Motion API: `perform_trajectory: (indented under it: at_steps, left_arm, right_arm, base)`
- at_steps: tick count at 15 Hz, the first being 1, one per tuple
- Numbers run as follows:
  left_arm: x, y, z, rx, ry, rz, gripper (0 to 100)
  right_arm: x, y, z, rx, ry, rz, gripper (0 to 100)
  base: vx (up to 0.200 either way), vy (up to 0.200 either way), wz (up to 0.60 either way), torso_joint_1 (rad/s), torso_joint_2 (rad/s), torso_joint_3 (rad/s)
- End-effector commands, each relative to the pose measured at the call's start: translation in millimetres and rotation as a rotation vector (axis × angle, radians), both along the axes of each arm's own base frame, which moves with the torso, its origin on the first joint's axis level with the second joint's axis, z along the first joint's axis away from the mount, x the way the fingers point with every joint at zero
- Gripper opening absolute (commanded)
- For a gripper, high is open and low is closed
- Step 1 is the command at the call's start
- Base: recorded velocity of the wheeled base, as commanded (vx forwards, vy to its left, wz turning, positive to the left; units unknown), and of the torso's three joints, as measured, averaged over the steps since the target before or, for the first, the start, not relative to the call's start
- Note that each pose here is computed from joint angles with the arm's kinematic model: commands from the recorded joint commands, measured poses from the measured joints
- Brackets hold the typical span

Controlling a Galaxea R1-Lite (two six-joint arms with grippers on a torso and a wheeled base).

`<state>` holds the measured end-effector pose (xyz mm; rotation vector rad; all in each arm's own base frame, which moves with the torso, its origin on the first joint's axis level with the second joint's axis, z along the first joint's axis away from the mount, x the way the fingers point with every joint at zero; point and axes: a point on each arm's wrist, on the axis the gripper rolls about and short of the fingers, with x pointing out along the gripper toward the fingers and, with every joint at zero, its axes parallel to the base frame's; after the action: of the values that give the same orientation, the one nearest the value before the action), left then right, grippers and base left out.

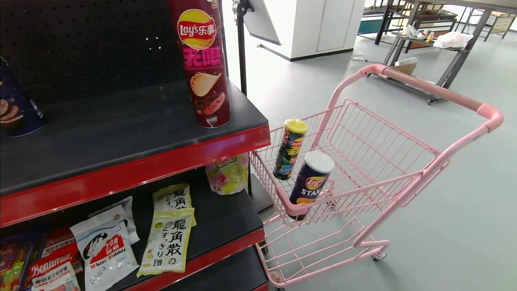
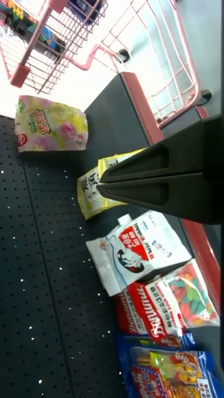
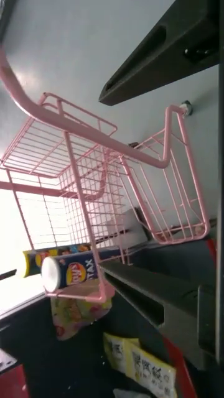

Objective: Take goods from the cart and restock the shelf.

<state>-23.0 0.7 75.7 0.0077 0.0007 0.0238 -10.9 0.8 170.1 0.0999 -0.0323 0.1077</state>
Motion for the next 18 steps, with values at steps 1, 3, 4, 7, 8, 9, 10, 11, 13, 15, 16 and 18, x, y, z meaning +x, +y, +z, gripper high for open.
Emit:
perform_trajectory:
  at_steps: [1, 3, 4, 7, 8, 9, 10, 11, 13, 15, 16, 18]
  left_arm:
    - [0.0, 0.0, -0.1, 0.000, 0.001, 0.001, 0]
    - [0.0, 0.0, -0.1, 0.000, 0.001, 0.001, 0]
    - [0.0, 0.0, -0.1, 0.000, 0.001, 0.001, 0]
    - [0.0, 0.0, -0.1, 0.000, 0.001, 0.001, 0]
    - [0.0, 0.0, -0.1, 0.000, 0.001, 0.001, 0]
    - [0.0, 0.0, -0.1, 0.000, 0.001, 0.001, 0]
    - [0.2, 0.0, -0.5, 0.000, 0.002, 0.001, 0]
    - [0.0, 0.0, -0.1, 0.002, 0.001, 0.001, 0]
    - [0.2, 0.0, -0.3, 0.002, 0.001, 0.002, 0]
    - [0.2, 0.0, -0.5, 0.002, 0.002, 0.001, 0]
    - [0.2, 0.0, -0.5, 0.002, 0.002, 0.002, 0]
    - [0.2, 0.0, -0.5, 0.002, 0.002, 0.002, 0]
  right_arm:
    - [163.3, 25.8, 69.2, 0.064, 0.296, 0.162, 100]
    - [214.7, 38.0, 42.1, 0.066, 0.363, 0.308, 100]
    - [235.3, 41.9, 29.7, 0.045, 0.387, 0.319, 100]
    - [275.7, 57.5, -6.0, 0.026, 0.432, 0.398, 100]
    - [282.6, 63.8, -15.0, 0.022, 0.451, 0.420, 100]
    - [286.5, 67.2, -17.6, 0.021, 0.453, 0.428, 100]
    - [291.0, 73.7, -20.7, 0.022, 0.460, 0.445, 100]
    - [294.9, 75.1, -22.9, 0.023, 0.467, 0.447, 100]
    - [298.4, 80.2, -26.4, 0.020, 0.470, 0.462, 100]
    - [296.2, 91.2, -26.6, 0.014, 0.468, 0.506, 100]
    - [294.8, 95.6, -26.6, 0.011, 0.468, 0.521, 100]
    - [295.1, 101.5, -27.9, 0.006, 0.471, 0.539, 100]
  base:
    - [0.000, 0.000, 0.00, 0.000, 0.00, 0.000]
    - [0.000, 0.000, 0.00, 0.000, 0.00, 0.000]
    - [0.000, 0.000, 0.00, 0.000, 0.00, 0.000]
    - [0.000, 0.000, 0.00, 0.000, 0.00, 0.000]
    - [0.000, 0.000, 0.00, 0.000, 0.00, 0.000]
    - [0.000, 0.000, 0.00, 0.000, 0.00, 0.000]
    - [0.000, 0.000, 0.00, 0.000, 0.00, 0.000]
    - [0.000, 0.000, 0.00, 0.000, 0.00, 0.000]
    - [0.000, 0.000, 0.00, 0.000, 0.00, 0.000]
    - [0.000, 0.000, 0.00, 0.000, 0.00, 0.000]
    - [0.000, 0.000, 0.00, 0.000, 0.00, 0.000]
    - [0.000, 0.000, 0.00, 0.000, 0.00, 0.000]
